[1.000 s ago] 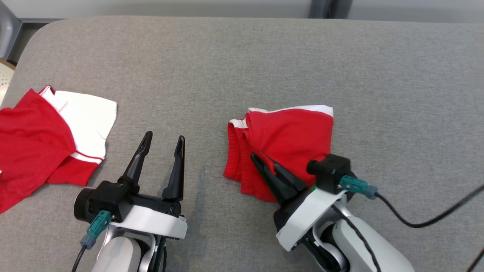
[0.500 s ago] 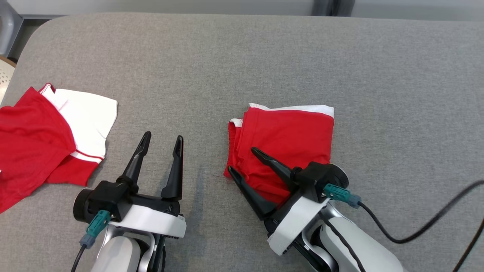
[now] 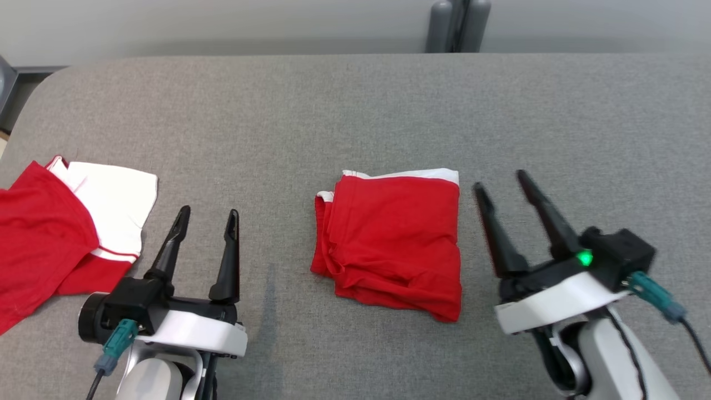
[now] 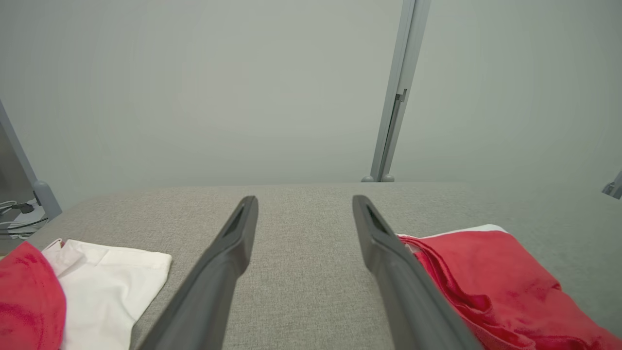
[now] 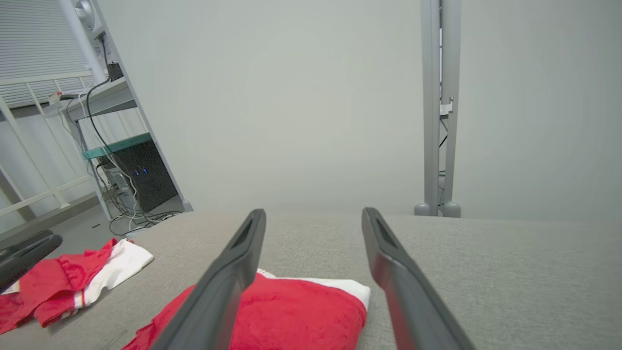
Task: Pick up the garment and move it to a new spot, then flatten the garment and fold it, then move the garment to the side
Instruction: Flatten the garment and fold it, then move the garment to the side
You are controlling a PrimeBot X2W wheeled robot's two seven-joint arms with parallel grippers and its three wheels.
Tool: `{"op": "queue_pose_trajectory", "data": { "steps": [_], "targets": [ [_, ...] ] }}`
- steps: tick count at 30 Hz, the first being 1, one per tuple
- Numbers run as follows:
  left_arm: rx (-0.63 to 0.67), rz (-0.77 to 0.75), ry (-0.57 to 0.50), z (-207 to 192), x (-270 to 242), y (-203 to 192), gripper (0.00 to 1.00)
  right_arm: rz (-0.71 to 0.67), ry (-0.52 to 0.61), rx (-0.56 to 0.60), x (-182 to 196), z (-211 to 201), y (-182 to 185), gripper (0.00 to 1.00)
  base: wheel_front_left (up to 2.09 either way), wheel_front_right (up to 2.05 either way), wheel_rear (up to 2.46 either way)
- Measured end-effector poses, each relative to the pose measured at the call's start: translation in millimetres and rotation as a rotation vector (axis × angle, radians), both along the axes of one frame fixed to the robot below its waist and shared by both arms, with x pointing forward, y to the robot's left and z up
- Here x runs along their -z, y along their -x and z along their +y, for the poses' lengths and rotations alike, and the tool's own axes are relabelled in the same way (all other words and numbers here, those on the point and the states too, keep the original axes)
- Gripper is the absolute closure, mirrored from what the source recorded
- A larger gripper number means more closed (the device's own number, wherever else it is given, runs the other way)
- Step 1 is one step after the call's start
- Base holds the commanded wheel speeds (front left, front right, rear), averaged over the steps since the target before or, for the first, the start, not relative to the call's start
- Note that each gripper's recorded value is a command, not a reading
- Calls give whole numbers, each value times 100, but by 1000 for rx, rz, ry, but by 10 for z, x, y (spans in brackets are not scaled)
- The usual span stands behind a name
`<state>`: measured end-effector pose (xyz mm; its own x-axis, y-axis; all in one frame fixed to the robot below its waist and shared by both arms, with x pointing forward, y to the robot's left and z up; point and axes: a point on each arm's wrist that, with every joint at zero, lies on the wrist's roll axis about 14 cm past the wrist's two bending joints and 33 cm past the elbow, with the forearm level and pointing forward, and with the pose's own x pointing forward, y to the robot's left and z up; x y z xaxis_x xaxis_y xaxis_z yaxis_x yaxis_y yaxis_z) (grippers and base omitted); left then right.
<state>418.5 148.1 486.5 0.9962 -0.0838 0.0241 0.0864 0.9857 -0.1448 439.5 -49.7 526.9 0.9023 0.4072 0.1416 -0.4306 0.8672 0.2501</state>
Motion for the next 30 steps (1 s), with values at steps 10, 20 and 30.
{"op": "queue_pose_trajectory", "data": {
  "steps": [10,20,30],
  "targets": [
    [-40,-23,-19,160,-146,139,0,17,81,284,5,-981,222,0,0,0,0],
    [-75,3,-29,273,-132,416,0,51,106,326,17,-1148,498,0,0,0,0],
    [-109,29,-33,390,-97,714,0,74,118,343,37,-1221,743,0,0,0,0]
  ]
}}
